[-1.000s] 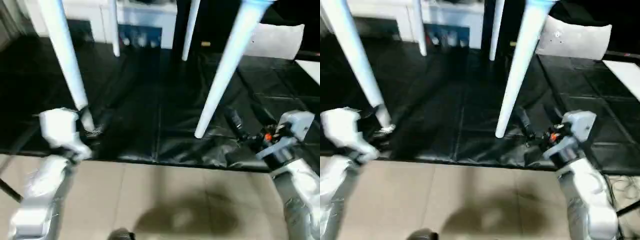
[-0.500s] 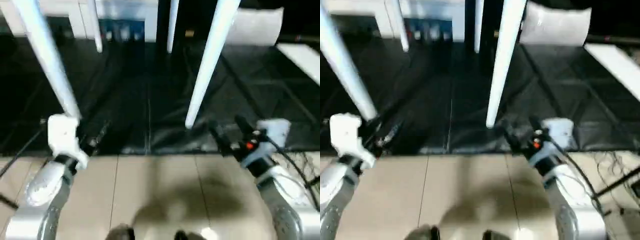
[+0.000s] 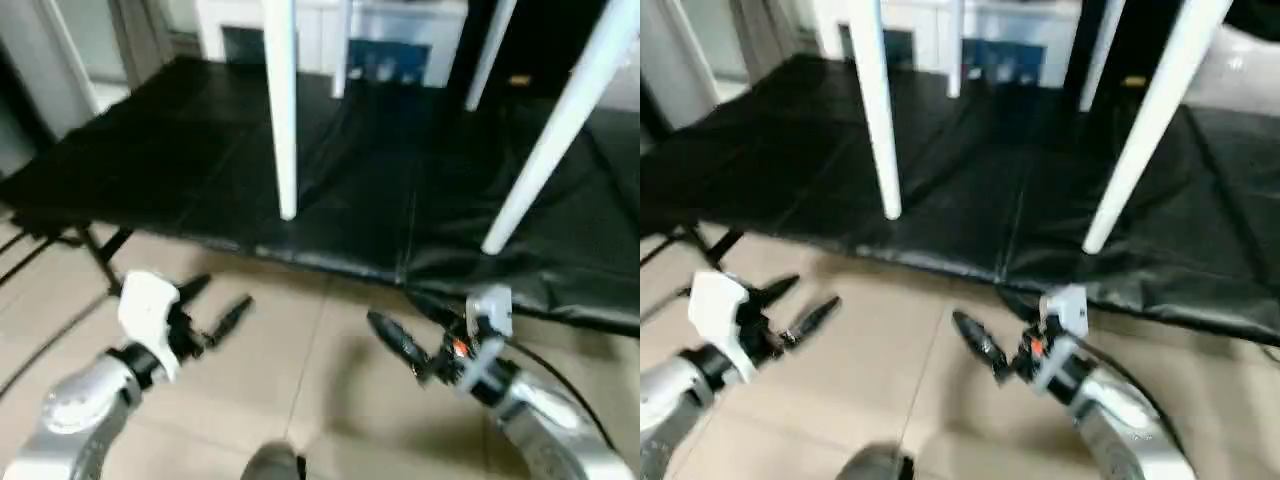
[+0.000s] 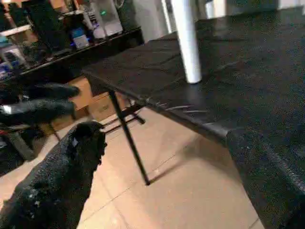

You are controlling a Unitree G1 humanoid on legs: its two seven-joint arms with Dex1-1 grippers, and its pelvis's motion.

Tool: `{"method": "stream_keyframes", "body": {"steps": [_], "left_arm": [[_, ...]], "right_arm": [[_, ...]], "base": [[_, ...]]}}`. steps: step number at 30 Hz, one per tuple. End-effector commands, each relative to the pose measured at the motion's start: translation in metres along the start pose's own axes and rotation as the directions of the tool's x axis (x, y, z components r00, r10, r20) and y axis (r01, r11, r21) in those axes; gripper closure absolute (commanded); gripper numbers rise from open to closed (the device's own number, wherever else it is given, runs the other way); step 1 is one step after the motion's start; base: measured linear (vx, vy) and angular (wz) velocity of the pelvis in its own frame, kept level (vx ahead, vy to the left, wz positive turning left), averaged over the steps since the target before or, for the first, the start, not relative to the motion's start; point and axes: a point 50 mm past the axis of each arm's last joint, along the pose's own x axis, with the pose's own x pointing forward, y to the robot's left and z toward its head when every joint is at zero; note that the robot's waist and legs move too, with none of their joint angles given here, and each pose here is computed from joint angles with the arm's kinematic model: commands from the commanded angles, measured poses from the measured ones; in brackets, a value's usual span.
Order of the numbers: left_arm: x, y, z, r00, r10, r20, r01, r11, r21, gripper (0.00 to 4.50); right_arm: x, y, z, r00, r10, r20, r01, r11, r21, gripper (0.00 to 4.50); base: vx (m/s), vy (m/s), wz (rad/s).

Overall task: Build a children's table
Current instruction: Flip table

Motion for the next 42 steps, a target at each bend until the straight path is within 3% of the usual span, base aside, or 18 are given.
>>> {"method": "stream_keyframes", "body": {"steps": [1, 2, 4, 5, 6, 7, 8, 11, 14, 17, 20, 21, 22, 23, 26, 28, 42], "left_arm": [[0.005, -0.001, -0.02, 0.996, -0.008, -0.089, 0.007, 1.0, -0.011, 0.33], [0.005, -0.001, -0.021, 0.995, -0.008, -0.095, 0.007, 1.0, -0.012, 0.17], [0.005, 0.002, -0.054, 0.954, -0.016, -0.298, 0.014, 1.0, -0.007, 0.09], [0.005, 0.002, -0.056, 0.95, -0.016, -0.31, 0.015, 1.0, -0.005, 0.09], [0.005, 0.003, -0.067, 0.929, -0.018, -0.371, 0.006, 0.999, -0.033, 0.03], [0.005, 0.001, -0.089, 0.866, -0.057, -0.497, 0.018, 0.996, -0.084, 0.03], [0.005, -0.001, -0.096, 0.842, -0.074, -0.534, 0.027, 0.995, -0.095, 0.03], [0.009, -0.004, -0.117, 0.805, -0.105, -0.584, 0.048, 0.993, -0.112, 0.03], [0.021, -0.003, -0.131, 0.82, -0.054, -0.569, -0.048, 0.985, -0.163, 0.03], [0.03, -0.007, -0.15, 0.815, 0.022, -0.579, -0.156, 0.971, -0.183, 0.03], [0.03, -0.008, -0.16, 0.785, 0.12, -0.608, -0.284, 0.942, -0.18, 0.03], [0.025, -0.009, -0.171, 0.732, 0.172, -0.659, -0.4, 0.892, -0.211, 0.03], [0.024, -0.01, -0.172, 0.724, 0.177, -0.667, -0.415, 0.884, -0.215, 0.03], [0.021, -0.017, -0.181, 0.686, 0.19, -0.702, -0.442, 0.876, -0.195, 0.03], [0.022, -0.027, -0.187, 0.685, 0.163, -0.71, -0.414, 0.889, -0.196, 0.03], [0.022, -0.029, -0.188, 0.691, 0.161, -0.705, -0.414, 0.887, -0.203, 0.03], [0.024, -0.033, -0.19, 0.69, 0.149, -0.708, -0.394, 0.898, -0.195, 0.03]], "right_arm": [[-0.001, -0.004, -0.017, 0.997, -0.005, -0.079, 0.006, 1.0, 0.016, 0.0], [-0.001, -0.004, -0.018, 0.997, -0.006, -0.082, 0.007, 1.0, 0.018, 0.0], [0.0, -0.009, -0.041, 0.987, -0.034, -0.159, 0.041, 0.998, 0.04, 0.0], [0.0, -0.009, -0.042, 0.986, -0.037, -0.165, 0.044, 0.998, 0.04, 0.0], [0.001, -0.012, -0.053, 0.978, -0.06, -0.2, 0.076, 0.994, 0.074, 0.0], [0.005, -0.02, -0.071, 0.957, -0.122, -0.262, 0.146, 0.987, 0.073, 0.0], [0.005, -0.023, -0.077, 0.948, -0.144, -0.282, 0.172, 0.982, 0.079, 0.0], [0.009, -0.037, -0.088, 0.915, -0.26, -0.309, 0.281, 0.959, 0.023, 0.0], [0.009, -0.049, -0.103, 0.865, -0.363, -0.346, 0.398, 0.917, 0.034, 0.0], [-0.006, -0.056, -0.14, 0.731, -0.47, -0.494, 0.575, 0.815, 0.075, 0.0], [-0.022, -0.056, -0.161, 0.611, -0.55, -0.57, 0.714, 0.693, 0.096, 0.0], [-0.035, -0.052, -0.175, 0.519, -0.576, -0.632, 0.777, 0.625, 0.069, 0.0], [-0.037, -0.051, -0.176, 0.507, -0.578, -0.64, 0.785, 0.617, 0.064, 0.0], [-0.048, -0.045, -0.189, 0.415, -0.576, -0.704, 0.813, 0.582, 0.003, 0.0], [-0.053, -0.037, -0.198, 0.369, -0.541, -0.756, 0.776, 0.627, -0.07, 0.0], [-0.053, -0.036, -0.2, 0.369, -0.529, -0.764, 0.759, 0.646, -0.08, 0.0], [-0.051, -0.033, -0.203, 0.363, -0.501, -0.786, 0.751, 0.657, -0.072, 0.0]], "base": [[-0.001, 0.068, -0.06], [0.0, 0.0, 0.0], [0.0, 0.0, 0.0], [0.0, 0.0, 0.0], [0.0, 0.0, 0.0], [0.0, 0.0, 0.0], [0.0, 0.0, 0.0], [0.0, 0.0, 0.0], [0.0, 0.0, 0.0], [0.0, 0.0, 0.0], [0.0, 0.0, 0.0], [0.0, 0.0, 0.0], [0.0, 0.0, 0.0], [0.0, 0.0, 0.0], [0.0, 0.0, 0.0], [0.0, 0.0, 0.0], [0.0, 0.0, 0.0]]}}
